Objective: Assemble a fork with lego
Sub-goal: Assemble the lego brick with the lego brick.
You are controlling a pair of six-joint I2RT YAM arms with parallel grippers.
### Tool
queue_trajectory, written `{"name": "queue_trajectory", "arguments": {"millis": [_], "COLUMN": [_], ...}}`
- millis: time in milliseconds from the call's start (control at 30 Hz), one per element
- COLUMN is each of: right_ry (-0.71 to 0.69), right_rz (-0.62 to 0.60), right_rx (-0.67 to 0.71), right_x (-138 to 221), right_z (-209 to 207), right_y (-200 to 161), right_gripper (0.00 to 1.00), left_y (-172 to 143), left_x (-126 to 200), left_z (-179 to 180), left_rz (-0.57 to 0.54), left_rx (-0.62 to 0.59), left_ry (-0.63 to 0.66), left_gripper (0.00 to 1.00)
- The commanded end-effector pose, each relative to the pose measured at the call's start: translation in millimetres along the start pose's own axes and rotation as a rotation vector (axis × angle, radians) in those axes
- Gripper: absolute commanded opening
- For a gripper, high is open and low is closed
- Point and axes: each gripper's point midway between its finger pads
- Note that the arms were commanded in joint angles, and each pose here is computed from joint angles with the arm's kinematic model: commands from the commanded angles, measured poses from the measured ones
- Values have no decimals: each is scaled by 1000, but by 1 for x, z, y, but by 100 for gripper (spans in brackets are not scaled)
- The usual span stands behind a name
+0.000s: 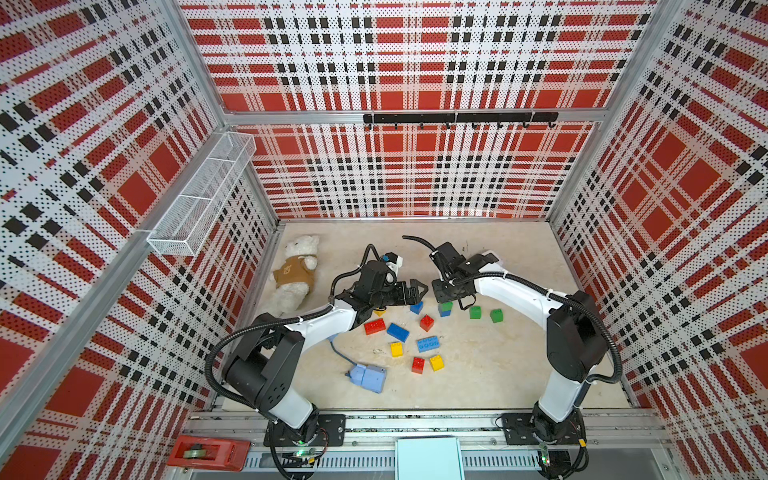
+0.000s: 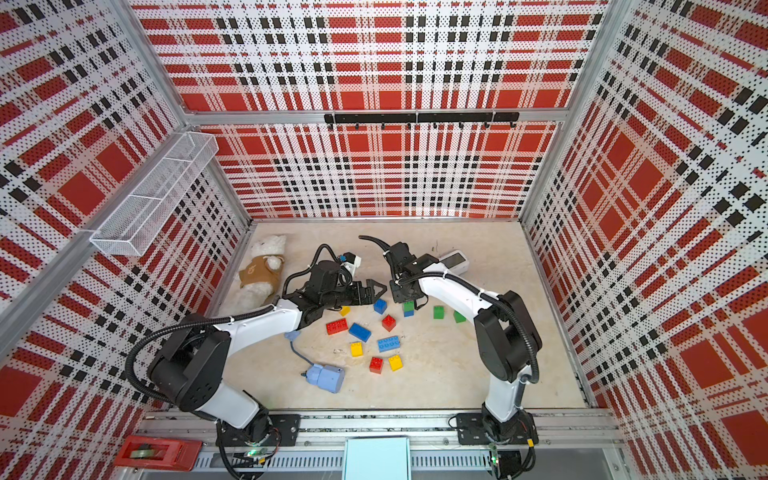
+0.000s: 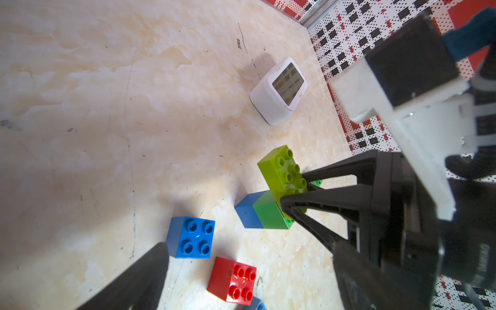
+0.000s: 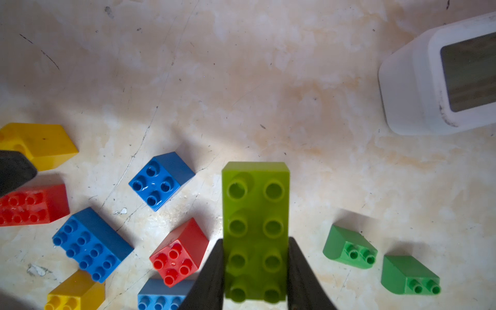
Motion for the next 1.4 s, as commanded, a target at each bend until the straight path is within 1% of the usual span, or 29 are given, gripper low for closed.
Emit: {"name": "queue_trajectory", "arguments": {"millis": [0, 133, 333, 433, 600, 833, 967, 1067, 1133, 1200, 1367], "right_ry": [31, 46, 65, 69, -30, -38, -17, 25, 44, 49, 85], "right_rz": [287, 328, 344, 343, 353, 367, 361, 324, 287, 255, 175], "right_rx": [45, -22, -100, -73, 34, 34, 10, -14, -6, 28, 166], "right_x": [-27, -26, -26, -29, -31, -34, -33, -30, -27, -23, -17], "right_z": [13, 10, 5, 7, -3, 0, 4, 10, 10, 8, 8], "right_y": [-78, -86, -88, -87, -90, -96, -94, -83, -72, -62, -41], "right_gripper": [0, 0, 0, 0, 0, 0, 0, 0, 0, 0, 0], "left_y": [2, 1, 1, 1, 2, 3, 1, 2, 2, 2, 3], "left_x": [6, 6, 4, 5, 5, 5, 4, 5, 6, 6, 7], "left_z": [-14, -13, -11, -11, -11, -10, -10, -10, -10, -11, -12], "left_rz": [-14, -12, -14, -14, -17, -18, -13, -16, -19, -19, -21], "left_rx": [-5, -4, -3, -3, -5, -3, -2, -4, -3, -5, -13], "left_ry": [-41, -39, -32, -32, -31, -28, -29, -29, -30, -32, -34], "left_gripper": [98, 98, 98, 98, 98, 98, 98, 98, 98, 98, 98]}}
Point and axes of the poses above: each gripper's point midway between its finger pads, its own x axis back along the fingers, its own z axis along the line the jaws close on, y = z × x, and after that the axes turned 14 degrees about x, right-handed
